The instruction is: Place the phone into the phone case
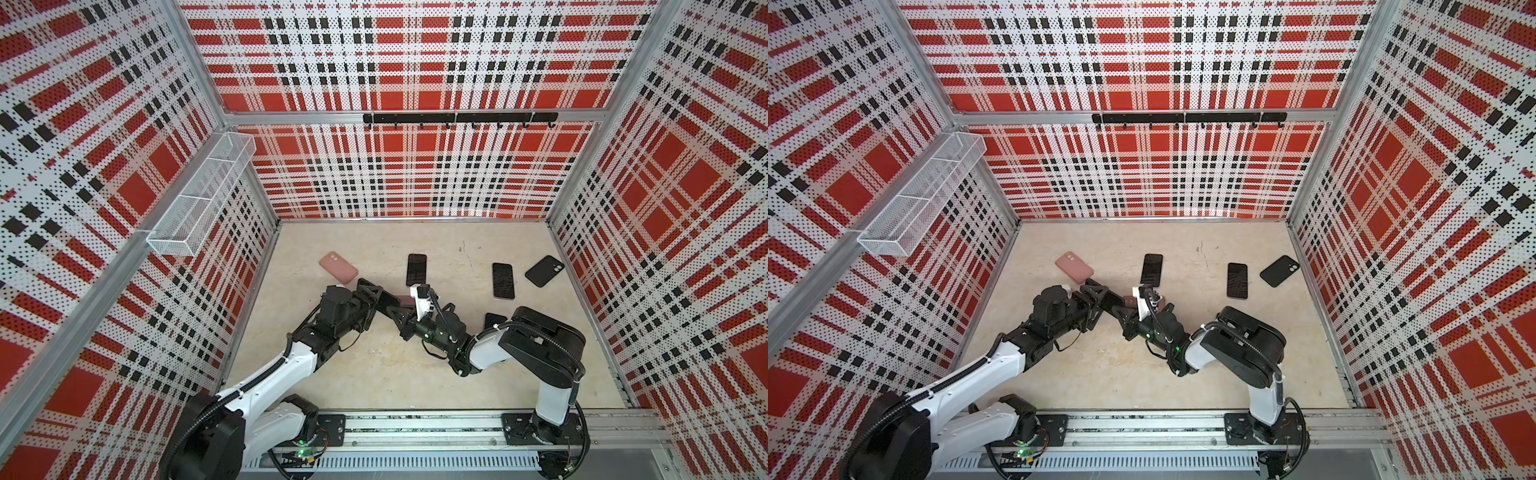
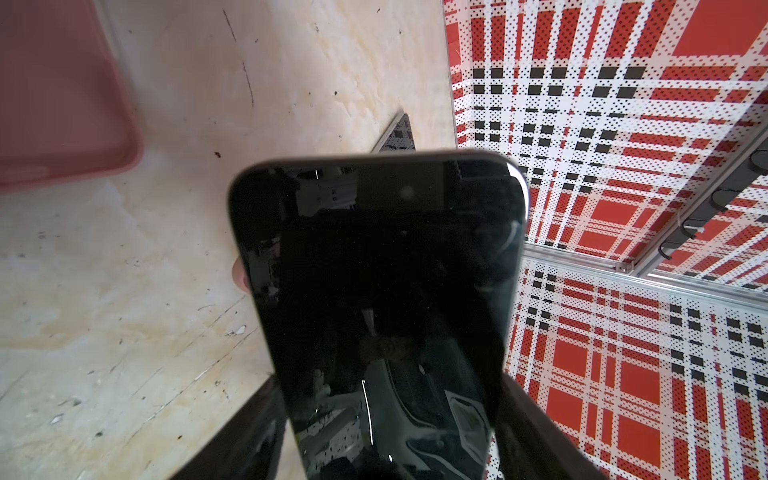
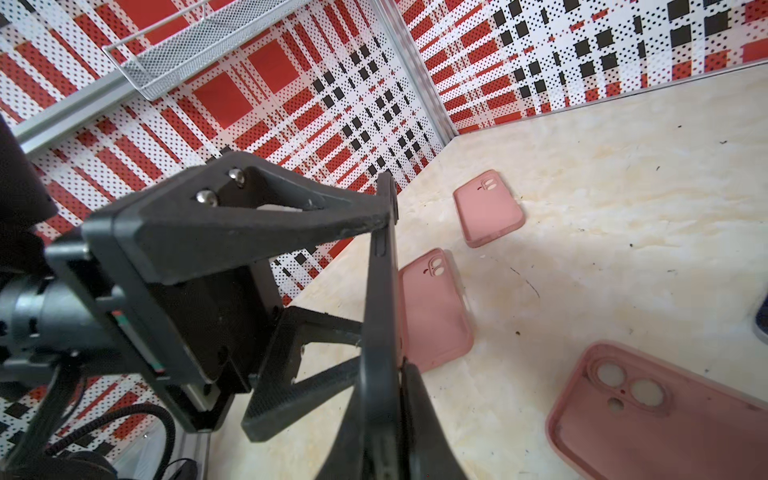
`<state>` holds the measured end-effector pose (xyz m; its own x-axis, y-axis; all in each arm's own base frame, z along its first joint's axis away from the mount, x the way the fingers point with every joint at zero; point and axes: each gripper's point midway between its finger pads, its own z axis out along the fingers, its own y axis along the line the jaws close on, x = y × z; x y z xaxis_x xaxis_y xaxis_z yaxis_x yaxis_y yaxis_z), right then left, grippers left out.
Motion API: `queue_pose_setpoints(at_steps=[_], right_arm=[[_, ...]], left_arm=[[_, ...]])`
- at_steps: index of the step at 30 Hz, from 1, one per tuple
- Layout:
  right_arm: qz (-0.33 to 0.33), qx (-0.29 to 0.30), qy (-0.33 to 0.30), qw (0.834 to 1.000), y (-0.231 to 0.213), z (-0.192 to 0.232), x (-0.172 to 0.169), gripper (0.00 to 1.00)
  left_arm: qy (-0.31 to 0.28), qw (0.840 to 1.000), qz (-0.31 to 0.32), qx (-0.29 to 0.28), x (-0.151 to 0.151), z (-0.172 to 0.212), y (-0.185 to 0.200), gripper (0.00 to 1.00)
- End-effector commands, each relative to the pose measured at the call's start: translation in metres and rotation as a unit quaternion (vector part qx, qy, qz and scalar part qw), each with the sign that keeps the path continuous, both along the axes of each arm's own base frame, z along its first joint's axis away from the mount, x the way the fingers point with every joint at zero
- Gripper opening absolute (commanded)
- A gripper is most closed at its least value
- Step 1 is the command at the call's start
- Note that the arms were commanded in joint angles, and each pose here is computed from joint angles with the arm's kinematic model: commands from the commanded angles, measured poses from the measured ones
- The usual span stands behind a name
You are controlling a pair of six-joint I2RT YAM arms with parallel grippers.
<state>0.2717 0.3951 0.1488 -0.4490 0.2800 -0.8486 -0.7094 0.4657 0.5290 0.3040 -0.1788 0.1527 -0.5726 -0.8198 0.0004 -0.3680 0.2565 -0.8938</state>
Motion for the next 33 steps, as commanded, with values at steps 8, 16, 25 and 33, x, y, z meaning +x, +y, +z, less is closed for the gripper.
queue_pose_setpoints(at_steps=[8,16,25,33], right_arm=[[0.009,0.036,-0.009,0.999,0.003,0.024,-0.004,0.00],[-0.018,0.031,-0.022,0.999,-0.016,0.044,0.006,0.00],[-0.092,-0.034,0.019,0.995,-0.068,0.048,0.036,0.00],[-0.109,-0.110,0.084,0.984,-0.113,0.051,0.046,0.00]], left_arm=[[-0.046,0.999,-0.016,-0.003,0.003,0.018,-0.006,0.71],[-0.081,0.994,-0.026,0.072,0.008,0.032,0.004,0.98],[-0.122,0.955,-0.087,0.255,0.036,0.059,0.022,0.98],[-0.140,0.897,-0.176,0.380,0.084,0.056,0.008,0.98]])
